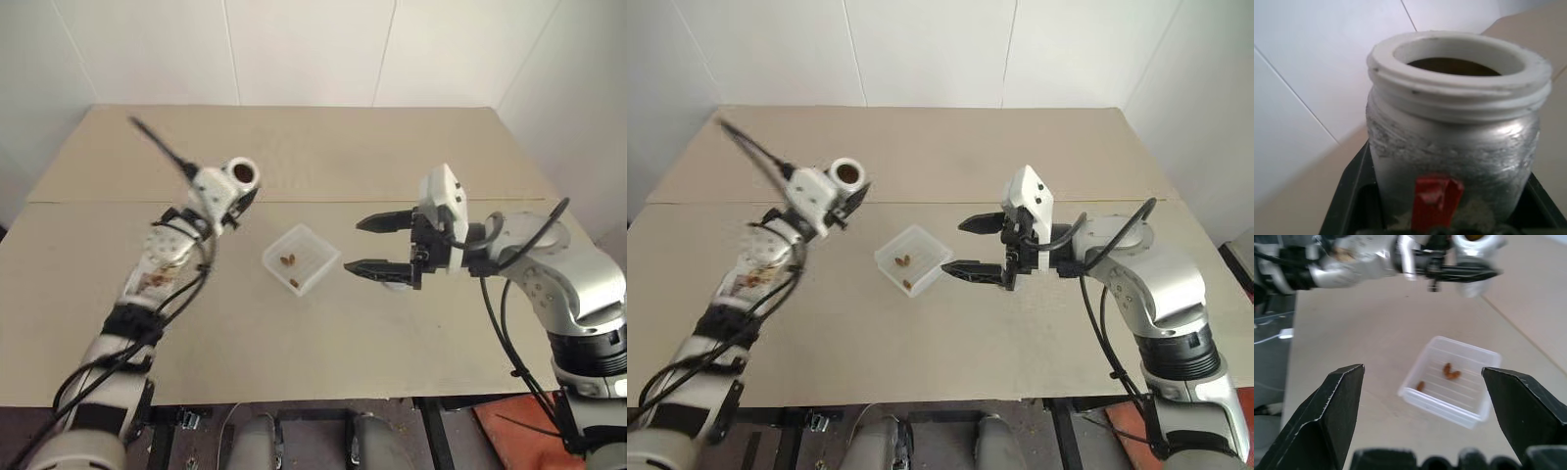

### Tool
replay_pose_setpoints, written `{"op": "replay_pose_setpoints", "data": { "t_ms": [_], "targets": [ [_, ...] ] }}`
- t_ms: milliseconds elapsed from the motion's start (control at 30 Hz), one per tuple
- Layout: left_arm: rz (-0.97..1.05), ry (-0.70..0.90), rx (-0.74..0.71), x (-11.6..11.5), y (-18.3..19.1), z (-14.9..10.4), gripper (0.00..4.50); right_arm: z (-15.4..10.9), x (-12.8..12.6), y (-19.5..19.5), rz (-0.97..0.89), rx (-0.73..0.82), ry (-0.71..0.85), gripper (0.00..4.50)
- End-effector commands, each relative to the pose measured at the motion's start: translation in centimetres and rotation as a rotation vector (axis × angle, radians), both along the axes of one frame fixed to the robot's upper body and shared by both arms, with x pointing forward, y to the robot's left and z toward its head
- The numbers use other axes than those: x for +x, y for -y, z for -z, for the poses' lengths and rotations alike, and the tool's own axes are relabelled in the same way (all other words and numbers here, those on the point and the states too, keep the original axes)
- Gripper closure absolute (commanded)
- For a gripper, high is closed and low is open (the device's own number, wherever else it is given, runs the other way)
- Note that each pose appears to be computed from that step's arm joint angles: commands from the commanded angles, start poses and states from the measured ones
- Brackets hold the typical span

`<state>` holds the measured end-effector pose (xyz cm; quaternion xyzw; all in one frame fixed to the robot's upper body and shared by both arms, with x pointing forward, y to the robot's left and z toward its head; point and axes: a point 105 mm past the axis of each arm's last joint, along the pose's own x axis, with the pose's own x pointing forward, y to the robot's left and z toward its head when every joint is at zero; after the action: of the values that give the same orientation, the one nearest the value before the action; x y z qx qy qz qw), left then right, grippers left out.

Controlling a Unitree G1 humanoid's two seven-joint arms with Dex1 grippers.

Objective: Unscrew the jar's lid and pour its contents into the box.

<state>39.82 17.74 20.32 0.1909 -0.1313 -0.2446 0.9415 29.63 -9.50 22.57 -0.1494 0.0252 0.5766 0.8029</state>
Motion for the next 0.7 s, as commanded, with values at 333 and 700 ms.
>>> {"op": "replay_pose_setpoints", "data": {
  "t_ms": [333,700],
  "targets": [
    [0.046,-0.178,-0.269,-2.4,-1.3,3.2,2.57,-0.8,0.9,0.4,0.056,0.017,0.076,0.04],
    [0.013,-0.241,-0.207,-2.2,-1.5,6.5,0.30,-1.0,0.9,0.3,0.063,0.025,0.079,0.00]
  ]
}}
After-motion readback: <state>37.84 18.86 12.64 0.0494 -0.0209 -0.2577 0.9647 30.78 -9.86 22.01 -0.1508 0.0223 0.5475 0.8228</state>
